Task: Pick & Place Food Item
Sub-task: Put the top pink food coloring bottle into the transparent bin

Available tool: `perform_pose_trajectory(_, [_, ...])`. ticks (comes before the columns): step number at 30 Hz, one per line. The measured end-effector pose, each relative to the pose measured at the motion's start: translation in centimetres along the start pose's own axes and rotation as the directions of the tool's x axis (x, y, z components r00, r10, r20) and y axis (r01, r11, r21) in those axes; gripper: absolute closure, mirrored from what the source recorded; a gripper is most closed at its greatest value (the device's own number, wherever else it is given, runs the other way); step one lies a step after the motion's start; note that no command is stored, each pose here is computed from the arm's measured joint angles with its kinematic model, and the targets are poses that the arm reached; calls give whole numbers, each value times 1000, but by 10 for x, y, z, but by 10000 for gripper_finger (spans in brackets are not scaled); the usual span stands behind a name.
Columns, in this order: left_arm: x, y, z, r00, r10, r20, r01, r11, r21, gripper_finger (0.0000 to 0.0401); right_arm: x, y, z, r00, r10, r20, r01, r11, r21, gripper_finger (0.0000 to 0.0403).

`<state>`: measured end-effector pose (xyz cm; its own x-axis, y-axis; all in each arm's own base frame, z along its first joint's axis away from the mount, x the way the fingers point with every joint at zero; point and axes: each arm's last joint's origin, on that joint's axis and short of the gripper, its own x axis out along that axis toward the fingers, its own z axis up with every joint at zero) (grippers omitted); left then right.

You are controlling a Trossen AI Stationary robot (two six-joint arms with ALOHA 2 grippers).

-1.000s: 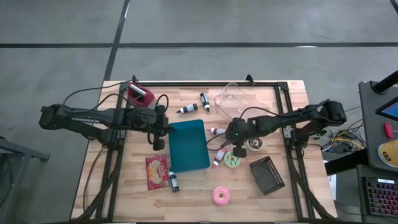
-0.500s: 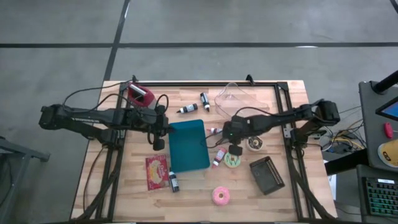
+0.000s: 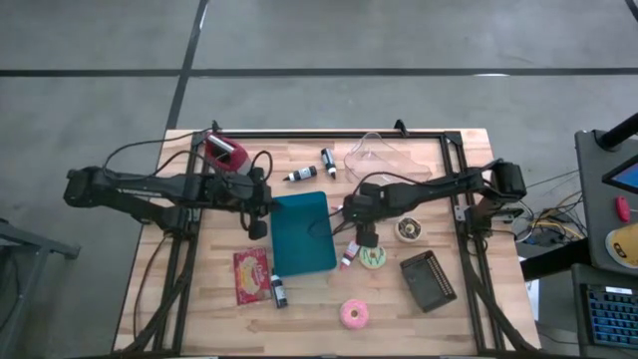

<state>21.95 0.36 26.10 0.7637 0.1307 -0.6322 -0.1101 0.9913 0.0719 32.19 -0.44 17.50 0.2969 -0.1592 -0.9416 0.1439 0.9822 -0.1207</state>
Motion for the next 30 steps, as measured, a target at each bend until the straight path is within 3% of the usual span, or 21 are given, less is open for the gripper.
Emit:
perform_pose_trajectory(7, [20,-2,-7,995,6,-103,-9,999,-35,391,6,13,5,999,7,-31,-9,999,-51,154])
perform_pose_trajectory(15, [46,-5,-19,973,21,-231,-27,999,-22,391,-10,22,6,999,25,23,-23,997,-80,152])
perform_pose_trajectory(25, [52,-6,-16,977,32,-212,-31,999,6,391,-9,23,-1,1000,17,11,-16,996,-90,160])
perform_pose_trajectory(30, [53,-9,-14,979,-45,-198,51,998,24,391,-10,26,-1,1000,21,14,-19,995,-97,163])
